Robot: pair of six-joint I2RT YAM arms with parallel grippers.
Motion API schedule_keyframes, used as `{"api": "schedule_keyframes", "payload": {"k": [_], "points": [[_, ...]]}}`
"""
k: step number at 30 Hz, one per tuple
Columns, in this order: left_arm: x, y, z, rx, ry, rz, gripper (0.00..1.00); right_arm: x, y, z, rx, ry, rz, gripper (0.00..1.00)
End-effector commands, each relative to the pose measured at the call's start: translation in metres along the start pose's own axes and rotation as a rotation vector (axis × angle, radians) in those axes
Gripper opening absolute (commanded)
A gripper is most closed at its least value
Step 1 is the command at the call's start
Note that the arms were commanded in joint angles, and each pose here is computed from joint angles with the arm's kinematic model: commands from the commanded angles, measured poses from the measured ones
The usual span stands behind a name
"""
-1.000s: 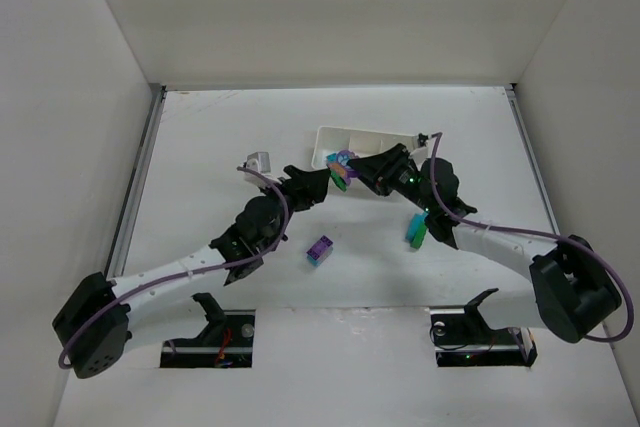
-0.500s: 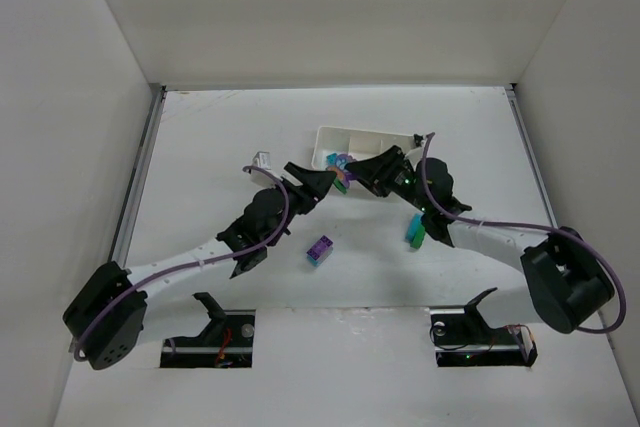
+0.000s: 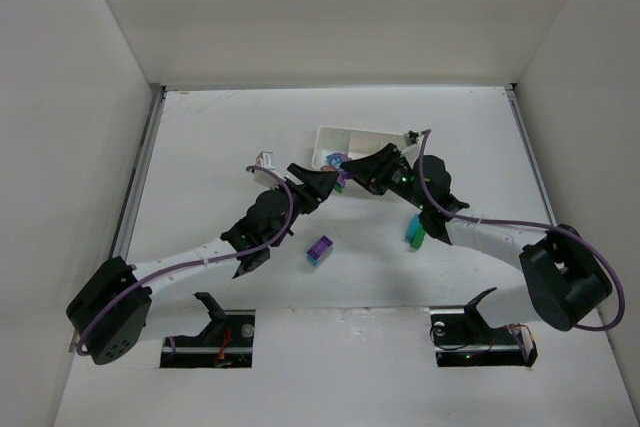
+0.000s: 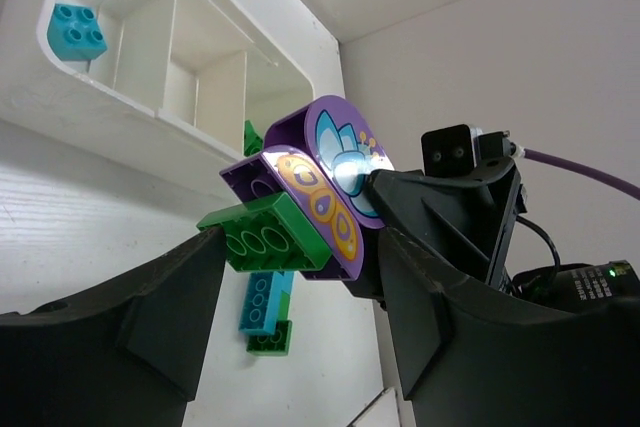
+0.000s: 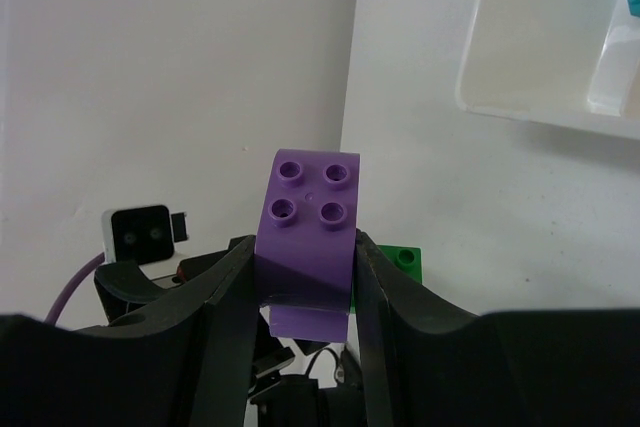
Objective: Sort the legos into containers by color
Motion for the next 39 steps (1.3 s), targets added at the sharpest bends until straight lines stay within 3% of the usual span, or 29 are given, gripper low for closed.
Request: {"api": "schedule_keyframes", "payload": {"k": [1, 14, 27, 36, 39], "points": [[0.002, -0.019, -0.026, 0.001, -0.101, 0.073, 0.60, 0.001, 0.046, -0.003, 0.027, 0.018, -0.139, 0.29], [-0.003, -0.030, -0.044, 0.098, -0.167, 0.165, 0.59, 0.026, 0.054, -0.009, -0.029, 0.044, -0.215, 0.29], [-0.006, -0.047, -0.049, 0.116, -0.174, 0.248, 0.57, 0.022, 0.056, 0.000, -0.154, 0.113, -0.288, 0.28], [-0.003, -0.052, -0.051, 0.125, -0.182, 0.277, 0.43, 0.017, 0.051, -0.003, -0.185, 0.109, -0.284, 0.28], [-0.003, -0.052, -0.049, 0.127, -0.172, 0.282, 0.42, 0.016, 0.054, -0.003, -0.186, 0.109, -0.292, 0.28]]}}
Point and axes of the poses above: each gripper's point midway between its finger pads, its own x axis back along the fingers, its own y axis along the line the jaws close on, z = x × y, the point moved 1 cm from there along x, back along the fingers, and after that the axes turned 8 degrees about -x, right-handed, at the moved point
